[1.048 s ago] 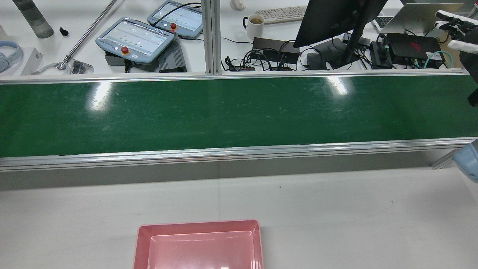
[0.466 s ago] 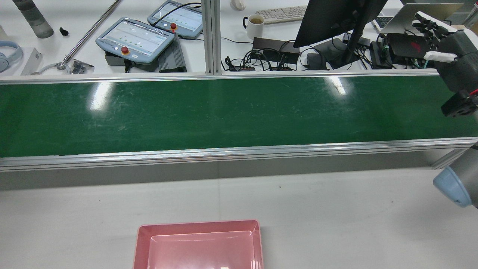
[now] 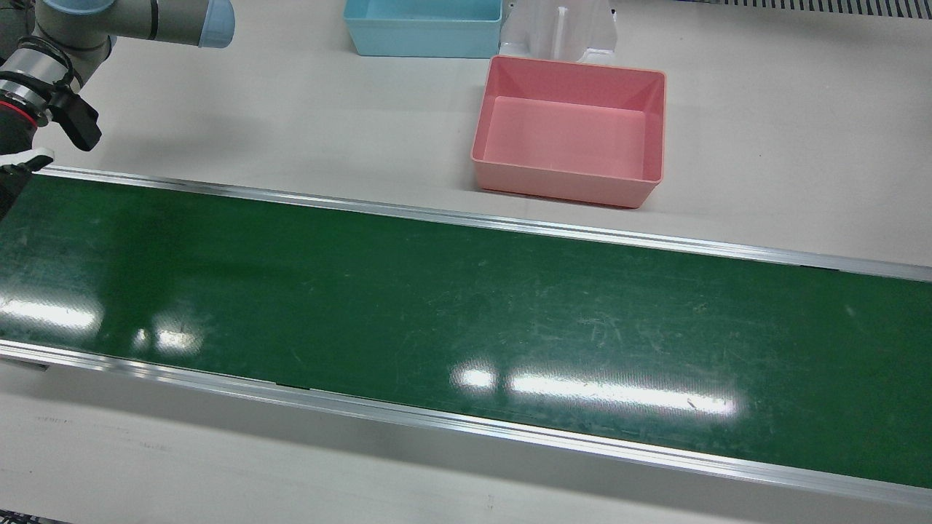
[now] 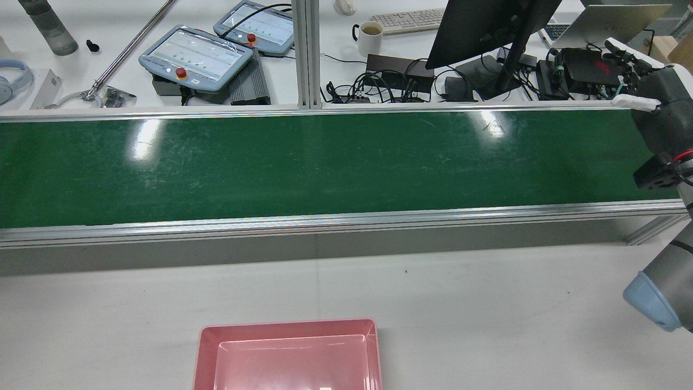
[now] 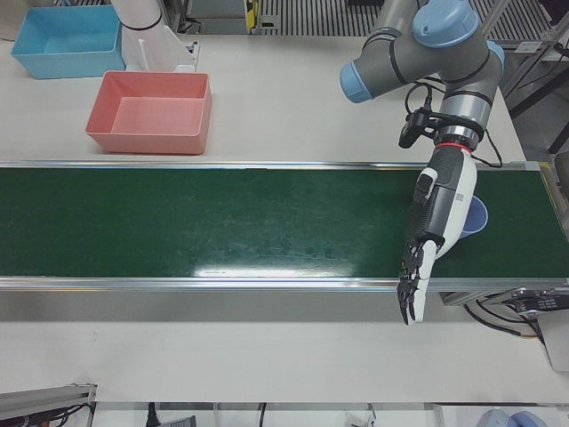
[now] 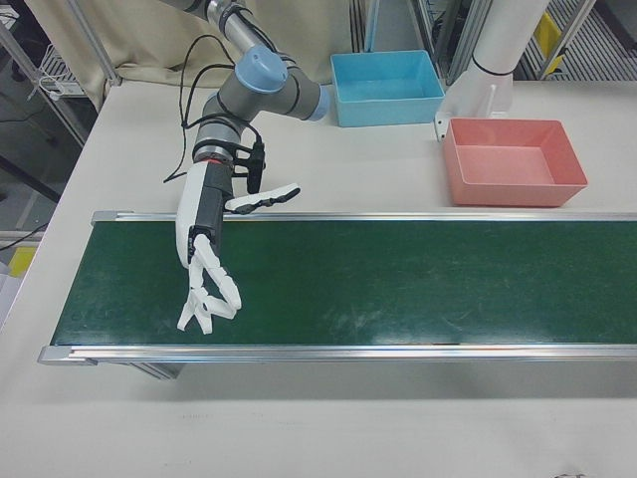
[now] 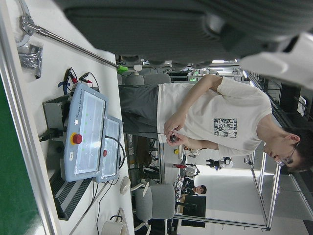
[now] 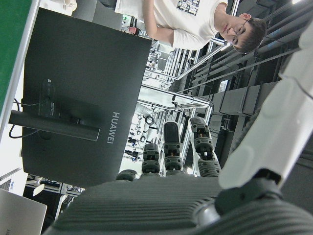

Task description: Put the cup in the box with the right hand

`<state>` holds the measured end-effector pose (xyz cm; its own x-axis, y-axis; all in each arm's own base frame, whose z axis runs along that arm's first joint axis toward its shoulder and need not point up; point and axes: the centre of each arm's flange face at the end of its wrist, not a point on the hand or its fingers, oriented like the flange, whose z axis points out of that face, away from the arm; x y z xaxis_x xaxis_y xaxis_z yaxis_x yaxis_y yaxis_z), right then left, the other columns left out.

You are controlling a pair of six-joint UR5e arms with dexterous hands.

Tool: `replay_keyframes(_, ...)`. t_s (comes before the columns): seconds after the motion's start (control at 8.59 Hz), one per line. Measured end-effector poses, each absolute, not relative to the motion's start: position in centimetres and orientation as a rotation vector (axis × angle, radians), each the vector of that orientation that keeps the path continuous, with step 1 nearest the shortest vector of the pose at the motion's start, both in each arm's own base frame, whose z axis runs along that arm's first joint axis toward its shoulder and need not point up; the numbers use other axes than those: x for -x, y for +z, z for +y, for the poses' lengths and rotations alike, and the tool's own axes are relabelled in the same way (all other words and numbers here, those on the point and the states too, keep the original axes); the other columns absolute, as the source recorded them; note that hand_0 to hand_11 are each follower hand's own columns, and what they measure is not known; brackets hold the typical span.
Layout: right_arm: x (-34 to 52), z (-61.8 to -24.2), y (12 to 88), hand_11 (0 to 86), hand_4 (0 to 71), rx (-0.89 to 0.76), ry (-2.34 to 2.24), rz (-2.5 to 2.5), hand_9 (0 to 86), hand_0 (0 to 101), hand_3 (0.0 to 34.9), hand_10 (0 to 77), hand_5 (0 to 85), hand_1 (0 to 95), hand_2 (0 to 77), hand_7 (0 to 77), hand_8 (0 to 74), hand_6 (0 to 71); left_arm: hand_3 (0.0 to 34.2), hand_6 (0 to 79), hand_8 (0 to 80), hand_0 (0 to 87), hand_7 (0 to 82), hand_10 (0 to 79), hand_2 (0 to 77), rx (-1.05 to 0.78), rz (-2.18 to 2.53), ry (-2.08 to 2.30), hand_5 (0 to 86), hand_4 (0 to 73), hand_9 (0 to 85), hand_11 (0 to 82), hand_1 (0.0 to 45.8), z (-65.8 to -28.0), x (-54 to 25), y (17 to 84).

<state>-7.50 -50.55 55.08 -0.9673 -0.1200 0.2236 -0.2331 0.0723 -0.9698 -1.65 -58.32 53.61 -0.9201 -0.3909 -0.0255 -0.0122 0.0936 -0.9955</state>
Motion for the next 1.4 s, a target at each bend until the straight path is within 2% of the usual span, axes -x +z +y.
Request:
replay_keyframes(0.35,7.5,-50.0,55.5,0.5,7.6,-0.367,2.066,-2.233,15.8,47,0.0,0.5,3.3,3.8,1.6,37.6,6.5,8.2,0.0,0.0,0.0,0.0,0.0,0.0,0.5,0.401,2.09,-1.9,0.0,0.0,0.5,0.0,0.5,-58.3,1.7,53.6)
replay_keyframes(0.47,7.5,-50.0,55.6,0.5,9.8,-0.366,2.067,-2.232,18.0,48,0.0,0.5,3.3,3.8,1.6,40.9,8.2,9.3,0.0,0.0,0.0,0.0,0.0,0.0,0.5,0.401,2.091,-1.899,0.0,0.0,0.5,0.0,0.5,-58.3,1.7,53.7)
replay_keyframes(0.7,7.1,-49.7,56.2,1.1,7.6,-0.371,2.072,-2.22,18.0,47,0.0,0.5,3.3,1.6,1.6,40.9,8.2,7.6,0.0,0.0,0.0,0.0,0.0,0.0,0.5,0.401,2.091,-1.899,0.0,0.0,0.5,0.0,0.5,-58.3,1.7,53.7)
replay_keyframes(0.81,6.7,-49.6,56.4,0.5,8.7,-0.378,2.074,-2.212,18.5,46,0.0,0.5,3.3,1.6,1.6,42.0,8.2,10.4,0.0,0.0,0.0,0.0,0.0,0.0,0.5,0.401,2.091,-1.898,0.0,0.0,0.5,0.0,0.5,-58.3,1.7,53.7)
replay_keyframes(1.05,6.4,-49.5,56.5,0.5,9.8,-0.387,2.073,-2.205,19.6,44,0.0,0.5,3.3,1.1,1.6,44.7,8.2,10.4,0.0,0.0,0.0,0.0,0.0,0.0,0.5,0.401,2.092,-1.899,0.0,0.0,0.5,0.0,0.5,-58.3,1.7,53.7)
replay_keyframes(1.4,3.8,-49.5,54.6,0.5,14.2,-0.418,2.059,-2.236,20.2,43,0.0,0.5,2.2,0.5,1.6,48.0,8.2,10.4,0.0,0.0,0.0,0.0,0.0,0.0,0.5,0.401,2.092,-1.898,0.0,0.0,0.5,0.0,0.5,-58.3,1.7,53.6)
